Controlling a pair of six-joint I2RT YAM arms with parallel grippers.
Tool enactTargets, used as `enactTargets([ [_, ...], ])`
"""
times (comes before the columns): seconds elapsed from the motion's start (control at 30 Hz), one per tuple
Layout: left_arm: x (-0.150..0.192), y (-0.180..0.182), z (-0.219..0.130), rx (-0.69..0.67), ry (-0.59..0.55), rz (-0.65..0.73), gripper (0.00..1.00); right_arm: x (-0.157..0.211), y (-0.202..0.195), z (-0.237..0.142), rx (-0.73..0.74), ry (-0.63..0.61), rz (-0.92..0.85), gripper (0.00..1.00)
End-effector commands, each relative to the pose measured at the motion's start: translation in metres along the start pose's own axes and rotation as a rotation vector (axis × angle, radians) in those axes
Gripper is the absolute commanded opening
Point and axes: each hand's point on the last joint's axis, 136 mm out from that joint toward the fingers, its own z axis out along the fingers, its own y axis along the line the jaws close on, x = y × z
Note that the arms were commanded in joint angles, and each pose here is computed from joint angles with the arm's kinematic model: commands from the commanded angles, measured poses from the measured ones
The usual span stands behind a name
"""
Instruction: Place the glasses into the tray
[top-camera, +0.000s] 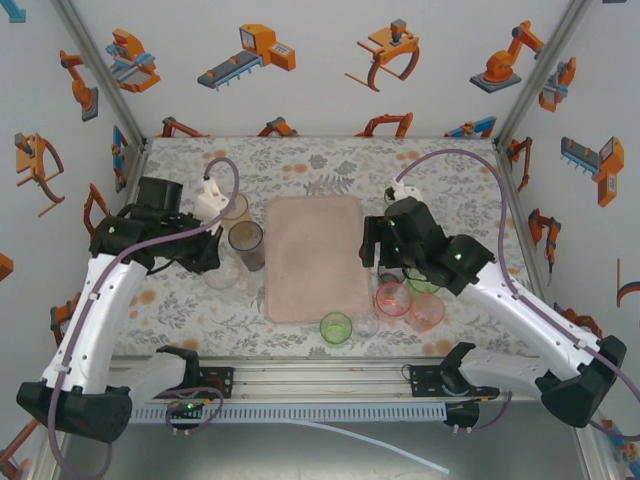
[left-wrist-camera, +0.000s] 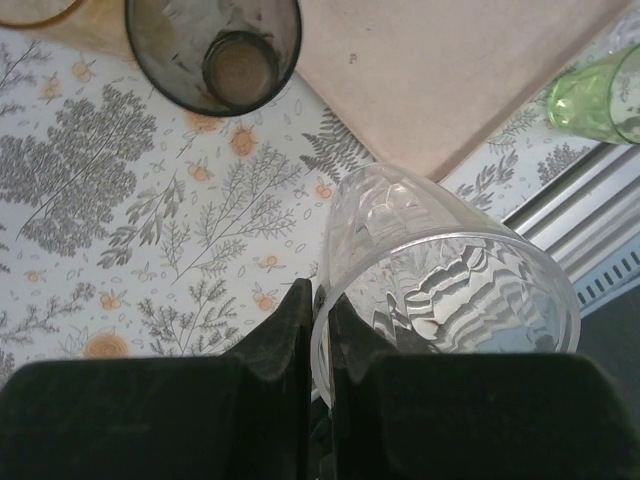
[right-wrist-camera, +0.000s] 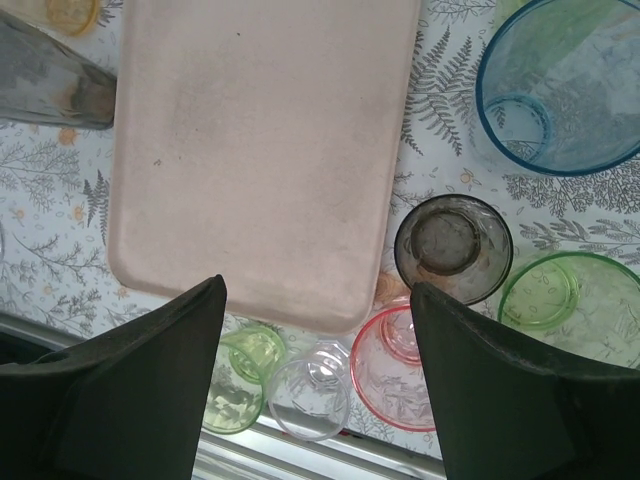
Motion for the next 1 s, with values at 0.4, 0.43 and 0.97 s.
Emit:
enactTargets([
  [0.4,-0.034,-0.062,0.049,0.087,0.065,0.289,0.03,-0.016,-0.022,-0.048,0.066,-0.055,0.098,0.67],
  [0.43,-0.034,-0.064,0.055,0.081,0.062,0.296,0.02,-0.018,-0.023,-0.053,0.065,-0.066,0.11,0.67],
  [0.97,-0.025,-0.074,0.108,0.08,0.081,0.296,0.02,-0.013,-0.04,-0.085,0.085,-0.098,0.164,0.68],
])
